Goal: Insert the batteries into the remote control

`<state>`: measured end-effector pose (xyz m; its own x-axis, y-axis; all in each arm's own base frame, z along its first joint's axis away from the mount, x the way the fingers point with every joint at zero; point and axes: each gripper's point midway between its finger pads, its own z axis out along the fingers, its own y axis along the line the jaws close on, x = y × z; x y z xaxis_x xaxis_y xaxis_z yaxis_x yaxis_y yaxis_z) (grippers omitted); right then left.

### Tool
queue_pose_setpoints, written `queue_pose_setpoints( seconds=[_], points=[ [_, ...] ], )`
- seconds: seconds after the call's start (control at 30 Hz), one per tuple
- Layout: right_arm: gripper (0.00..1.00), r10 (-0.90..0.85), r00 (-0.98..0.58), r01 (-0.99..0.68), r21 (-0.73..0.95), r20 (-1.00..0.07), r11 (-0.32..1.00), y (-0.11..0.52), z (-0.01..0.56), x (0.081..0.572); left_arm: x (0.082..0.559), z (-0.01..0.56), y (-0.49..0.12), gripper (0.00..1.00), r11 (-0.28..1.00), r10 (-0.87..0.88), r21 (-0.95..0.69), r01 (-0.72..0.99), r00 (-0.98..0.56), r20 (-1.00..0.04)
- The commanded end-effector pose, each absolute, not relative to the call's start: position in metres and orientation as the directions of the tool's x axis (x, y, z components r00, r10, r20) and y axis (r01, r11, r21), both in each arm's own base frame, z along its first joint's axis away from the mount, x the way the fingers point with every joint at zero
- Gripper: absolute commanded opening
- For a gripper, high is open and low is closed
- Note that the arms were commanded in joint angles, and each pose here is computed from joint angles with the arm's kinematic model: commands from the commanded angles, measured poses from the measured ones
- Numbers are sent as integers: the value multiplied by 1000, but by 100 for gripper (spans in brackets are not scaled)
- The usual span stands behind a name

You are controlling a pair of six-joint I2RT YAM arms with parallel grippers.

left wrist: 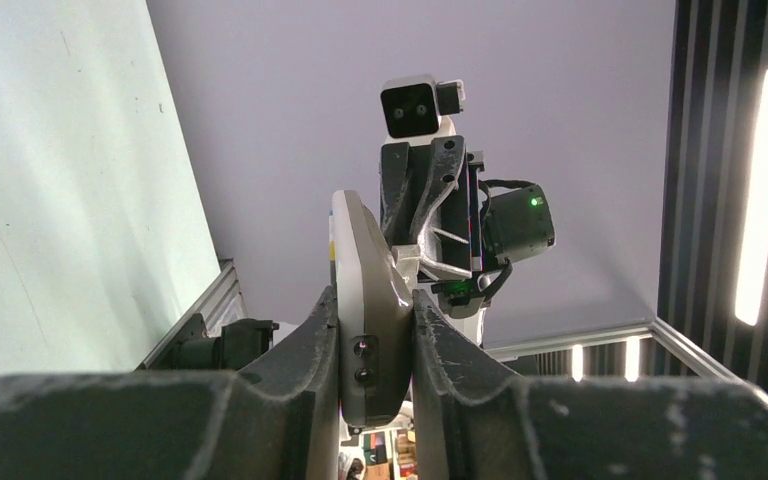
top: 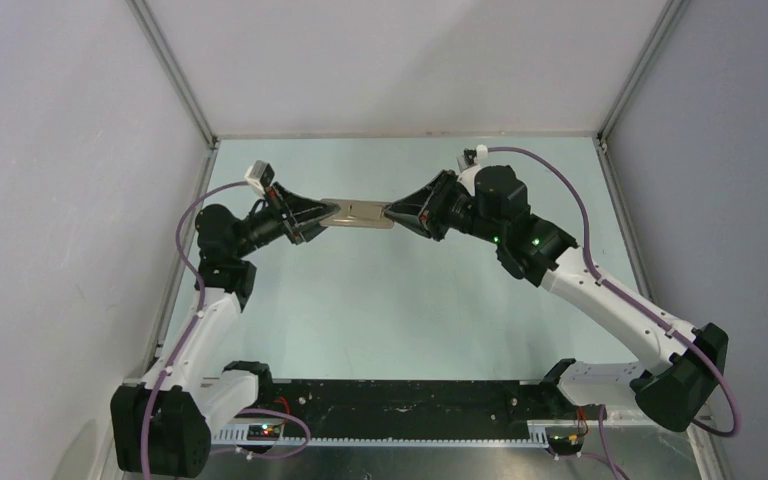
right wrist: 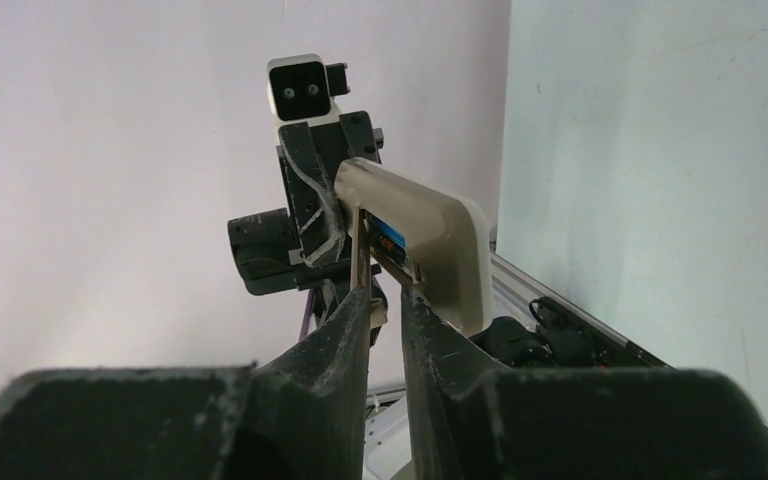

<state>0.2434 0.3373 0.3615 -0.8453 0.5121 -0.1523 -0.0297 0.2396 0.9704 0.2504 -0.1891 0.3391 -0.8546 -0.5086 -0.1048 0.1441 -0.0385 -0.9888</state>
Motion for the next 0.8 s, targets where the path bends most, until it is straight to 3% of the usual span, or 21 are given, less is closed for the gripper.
queue_pose_setpoints(
  seconds=[0.0, 0.3, 0.67, 0.77],
  points=[
    [22, 476, -864, -8, 952, -161, 308, 342, 336, 239, 230, 348, -195, 0, -37, -434, -965, 260, -874, -219],
    [29, 508, -841, -16, 946, -187, 324, 335, 338, 243, 232, 337, -195, 0, -32, -433, -971, 235, -879, -198],
    [20, 522, -836, 27, 938, -167, 344, 330, 329, 246, 235, 331, -195, 0, -37, -438, -980, 196, -885, -160],
    [22, 525, -833, 30, 933, -175, 358, 327, 326, 246, 236, 331, -195, 0, -37, -439, -980, 195, -884, -159]
  ],
)
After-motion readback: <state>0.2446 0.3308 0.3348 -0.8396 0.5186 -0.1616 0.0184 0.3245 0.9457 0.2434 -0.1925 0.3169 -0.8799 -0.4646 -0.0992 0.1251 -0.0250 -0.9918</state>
